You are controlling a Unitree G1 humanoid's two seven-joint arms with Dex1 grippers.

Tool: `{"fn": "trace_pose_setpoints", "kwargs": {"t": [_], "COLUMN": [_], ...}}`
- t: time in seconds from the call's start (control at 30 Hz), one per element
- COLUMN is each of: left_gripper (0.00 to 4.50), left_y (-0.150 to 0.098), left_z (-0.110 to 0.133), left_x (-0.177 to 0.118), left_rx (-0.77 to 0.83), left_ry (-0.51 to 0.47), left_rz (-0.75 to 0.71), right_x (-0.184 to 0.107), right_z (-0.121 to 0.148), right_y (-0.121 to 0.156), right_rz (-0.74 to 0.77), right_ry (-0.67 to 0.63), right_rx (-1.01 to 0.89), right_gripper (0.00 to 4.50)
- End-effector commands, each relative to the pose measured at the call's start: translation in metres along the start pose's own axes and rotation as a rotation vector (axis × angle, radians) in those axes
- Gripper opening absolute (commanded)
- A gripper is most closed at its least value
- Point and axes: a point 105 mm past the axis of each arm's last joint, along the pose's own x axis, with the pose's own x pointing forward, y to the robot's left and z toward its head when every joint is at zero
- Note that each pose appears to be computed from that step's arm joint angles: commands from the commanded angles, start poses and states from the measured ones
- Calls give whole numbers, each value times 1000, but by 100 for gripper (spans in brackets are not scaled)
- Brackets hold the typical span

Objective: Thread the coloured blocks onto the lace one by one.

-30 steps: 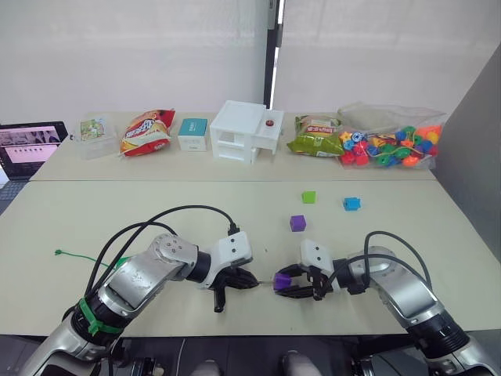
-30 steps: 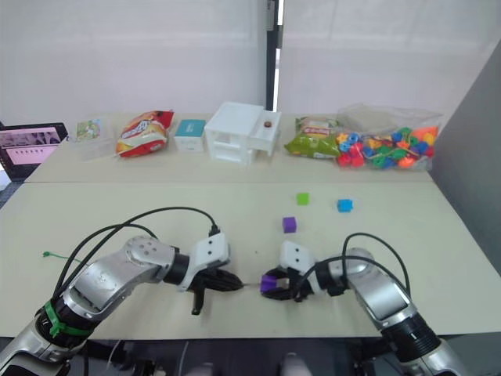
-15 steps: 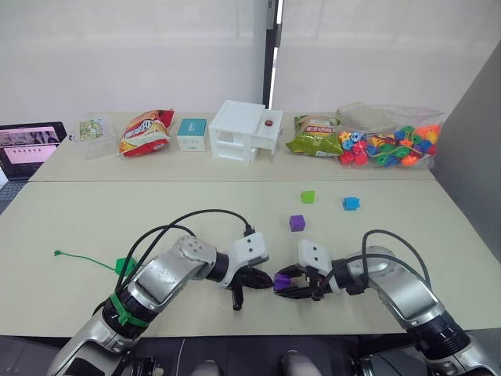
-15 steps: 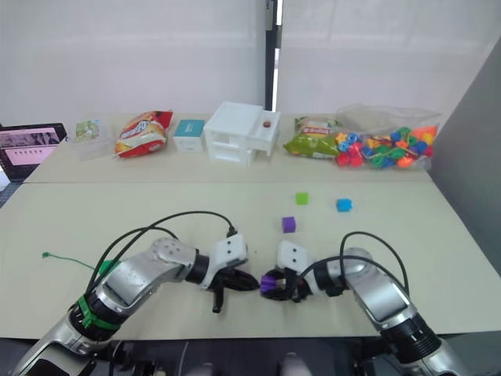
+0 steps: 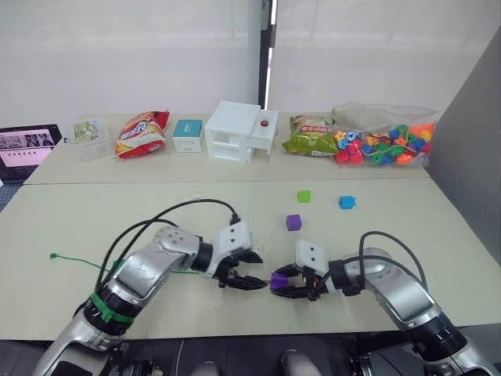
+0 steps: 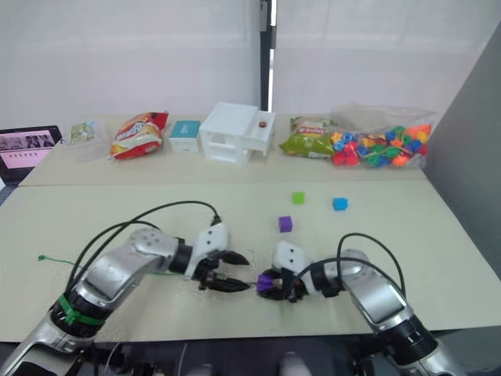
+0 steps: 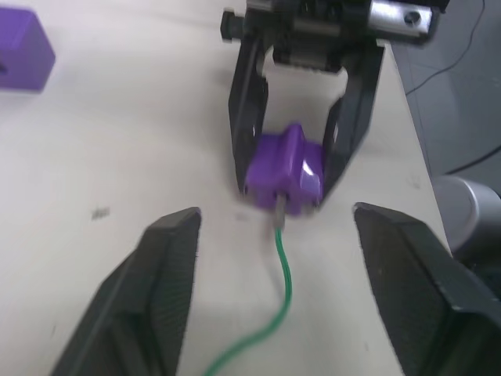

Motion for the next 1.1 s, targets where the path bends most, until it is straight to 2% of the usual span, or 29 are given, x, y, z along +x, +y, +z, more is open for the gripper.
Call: {"fn": "trace_pose_setpoints", "kwargs": {"t": [0.03, 0.17, 0.33, 0.37, 0.53, 0.63, 0.77, 1.1], "left_gripper": [322, 322, 322, 268, 117, 11, 5, 5], "left_y": [-5, 6, 11, 10, 7, 3, -3, 1], "left_z": [-7, -20, -43, -45, -34, -26, -18, 6], "left_x": [-6, 0, 6, 7, 11, 16, 23, 49], "left_rx": [71, 111, 126, 122, 116, 121, 126, 119], "left_ry": [5, -8, 57, 55, -1, -31, -52, -108], "left_rz": [-3, 70, 63, 55, 39, 25, 2, 37], "right_x": [0, 1, 1, 1, -1, -1, -1, 1], "right_z": [-4, -1, 2, 2, 2, 1, 1, 1], "right_y": [3, 2, 2, 2, 1, 2, 2, 1], "right_rz": [6, 4, 5, 3, -3, -6, -8, -9], "right_ry": [16, 13, 8, 8, 10, 10, 8, 12], "right_rx": [7, 4, 0, -1, -1, 1, 4, 7], "right_gripper": [137, 137, 137, 137, 137, 137, 137, 137]}}
